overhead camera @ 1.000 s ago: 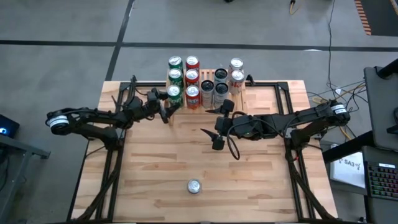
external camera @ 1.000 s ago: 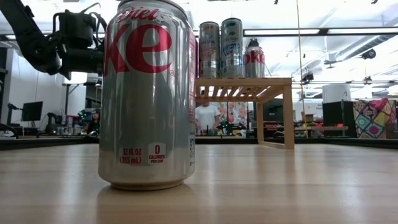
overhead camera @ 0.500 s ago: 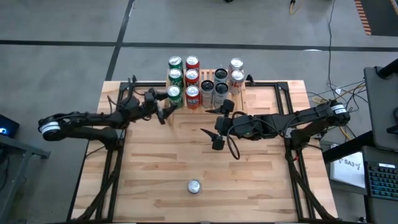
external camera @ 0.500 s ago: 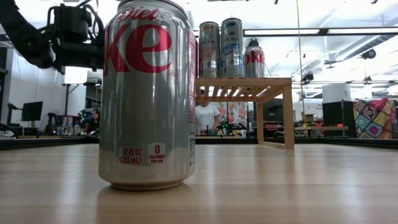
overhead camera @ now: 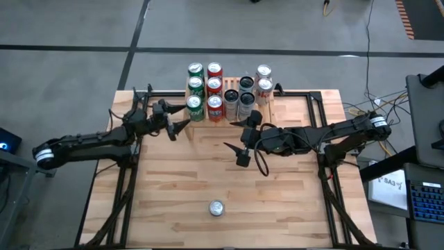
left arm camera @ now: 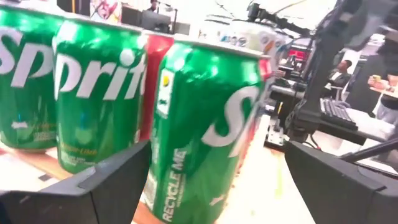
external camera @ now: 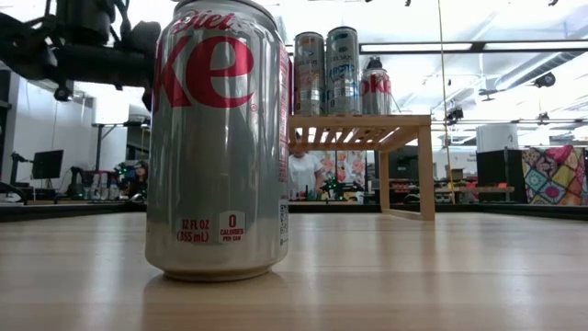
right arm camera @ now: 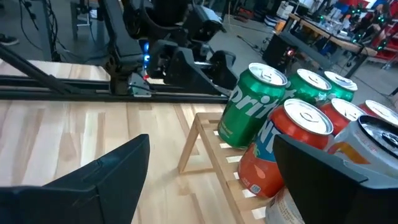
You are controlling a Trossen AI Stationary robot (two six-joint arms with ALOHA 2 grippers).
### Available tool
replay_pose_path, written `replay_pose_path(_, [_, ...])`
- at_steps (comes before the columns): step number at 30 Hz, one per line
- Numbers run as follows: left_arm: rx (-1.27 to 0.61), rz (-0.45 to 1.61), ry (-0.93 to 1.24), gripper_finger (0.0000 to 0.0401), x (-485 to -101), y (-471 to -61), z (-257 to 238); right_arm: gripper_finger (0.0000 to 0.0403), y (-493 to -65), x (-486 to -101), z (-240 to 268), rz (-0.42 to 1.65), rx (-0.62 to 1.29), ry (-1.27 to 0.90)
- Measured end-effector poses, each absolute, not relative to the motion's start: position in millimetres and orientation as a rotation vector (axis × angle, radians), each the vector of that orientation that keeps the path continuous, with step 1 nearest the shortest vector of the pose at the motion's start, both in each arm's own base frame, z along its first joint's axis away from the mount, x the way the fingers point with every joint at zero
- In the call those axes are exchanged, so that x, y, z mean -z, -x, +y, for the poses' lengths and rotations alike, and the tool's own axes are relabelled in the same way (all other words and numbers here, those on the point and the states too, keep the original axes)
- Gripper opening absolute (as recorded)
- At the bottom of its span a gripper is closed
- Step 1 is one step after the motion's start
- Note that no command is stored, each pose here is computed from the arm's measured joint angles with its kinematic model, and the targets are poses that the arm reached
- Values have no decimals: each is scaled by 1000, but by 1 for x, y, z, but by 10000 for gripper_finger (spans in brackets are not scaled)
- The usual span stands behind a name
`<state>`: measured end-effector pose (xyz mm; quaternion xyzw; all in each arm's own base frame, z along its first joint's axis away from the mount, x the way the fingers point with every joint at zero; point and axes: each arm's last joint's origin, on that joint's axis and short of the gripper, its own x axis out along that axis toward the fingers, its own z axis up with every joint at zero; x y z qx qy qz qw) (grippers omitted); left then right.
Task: Place canned beverage on shelf
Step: Put the green soda can aligned with other green soda can on the shelf
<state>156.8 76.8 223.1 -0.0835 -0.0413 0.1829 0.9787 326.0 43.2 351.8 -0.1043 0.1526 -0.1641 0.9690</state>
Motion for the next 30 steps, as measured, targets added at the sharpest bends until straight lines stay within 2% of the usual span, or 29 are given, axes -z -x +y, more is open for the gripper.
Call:
replay_pose_path(4, [-342, -93, 130, 326, -227, -153, 70, 329, -326, -351, 43, 307, 335, 176])
replay_pose_path(7, [-306, -77, 116, 281, -227, -154, 64, 329, -326, -350, 44, 311, 336, 154])
replay_pose_path(19, [-278, -18, 111, 18, -219, -162, 61, 329, -326, -348, 44, 327, 334, 163])
replay_pose_path(21, [-281, -14, 111, 7, -218, -163, 61, 329, -326, -348, 44, 327, 334, 167])
replay_pose_path(25, [-293, -26, 109, 16, -218, -165, 62, 329, -326, -348, 44, 329, 334, 169])
replay_pose_path(30, [-352, -26, 109, 4, -217, -166, 64, 329, -326, -347, 44, 331, 334, 170])
